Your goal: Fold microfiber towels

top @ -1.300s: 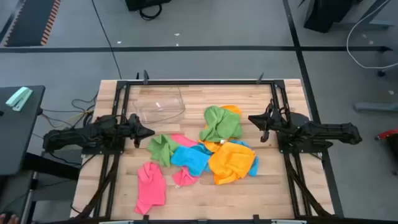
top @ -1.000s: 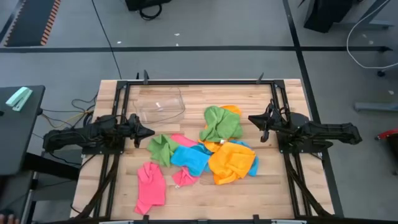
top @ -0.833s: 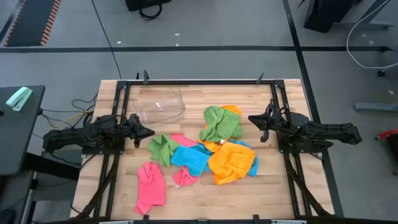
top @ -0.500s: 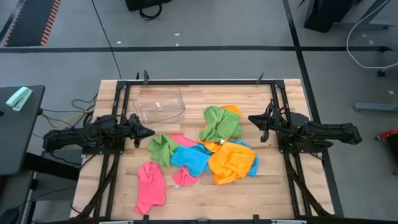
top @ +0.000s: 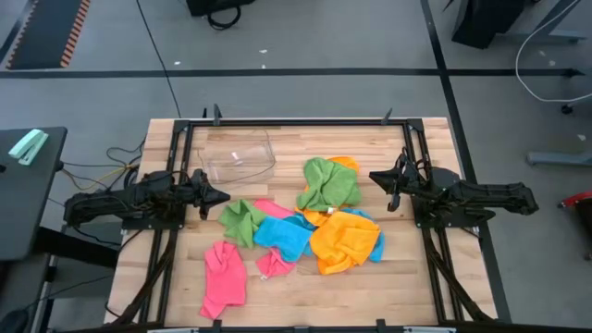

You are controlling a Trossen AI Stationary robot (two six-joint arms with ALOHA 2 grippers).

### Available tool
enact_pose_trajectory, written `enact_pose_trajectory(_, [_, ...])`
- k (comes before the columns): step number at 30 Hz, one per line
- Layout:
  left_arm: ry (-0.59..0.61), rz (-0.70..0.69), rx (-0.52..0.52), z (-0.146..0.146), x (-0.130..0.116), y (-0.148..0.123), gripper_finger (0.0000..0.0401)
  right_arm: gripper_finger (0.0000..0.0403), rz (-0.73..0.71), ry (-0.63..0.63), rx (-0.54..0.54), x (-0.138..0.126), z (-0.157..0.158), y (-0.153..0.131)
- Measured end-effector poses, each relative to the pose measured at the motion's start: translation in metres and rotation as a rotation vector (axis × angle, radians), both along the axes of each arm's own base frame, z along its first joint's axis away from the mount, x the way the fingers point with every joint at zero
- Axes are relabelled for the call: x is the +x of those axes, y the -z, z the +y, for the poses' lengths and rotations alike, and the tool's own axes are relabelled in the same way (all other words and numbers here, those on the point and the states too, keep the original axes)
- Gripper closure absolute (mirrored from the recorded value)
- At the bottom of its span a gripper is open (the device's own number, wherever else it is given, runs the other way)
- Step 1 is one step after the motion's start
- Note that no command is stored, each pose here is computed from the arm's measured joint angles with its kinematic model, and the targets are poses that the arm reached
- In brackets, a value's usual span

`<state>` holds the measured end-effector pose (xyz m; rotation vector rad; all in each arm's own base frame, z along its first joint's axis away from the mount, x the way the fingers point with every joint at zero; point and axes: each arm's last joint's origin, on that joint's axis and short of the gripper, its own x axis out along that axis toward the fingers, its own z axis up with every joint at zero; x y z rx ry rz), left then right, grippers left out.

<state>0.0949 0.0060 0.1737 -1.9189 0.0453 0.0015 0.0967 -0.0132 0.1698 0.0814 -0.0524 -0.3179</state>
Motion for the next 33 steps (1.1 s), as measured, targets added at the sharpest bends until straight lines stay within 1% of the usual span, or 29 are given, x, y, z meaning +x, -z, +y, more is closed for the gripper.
enact_pose_trajectory(10, [0.0,0.0,0.0,0.0,0.0,0.0,0.0365,0.0359,0.0,0.0,0.0,0.0,0.0,0.0001])
enact_pose_trajectory(19, [0.0,0.0,0.0,0.0,0.0,0.0,0.0376,0.0359,0.001,0.0,0.0,0.0,0.0,0.0001])
enact_pose_trajectory(30, [0.0,0.0,0.0,0.0,0.0,0.0,0.0366,0.0359,0.0,0.0,0.0,0.0,0.0,0.0001])
enact_pose_trajectory(33, [-0.032,-0.037,0.034,0.0009,0.0002,-0.003,0.037,0.0359,0.0,0.001,0.0,0.0,0.0,0.0])
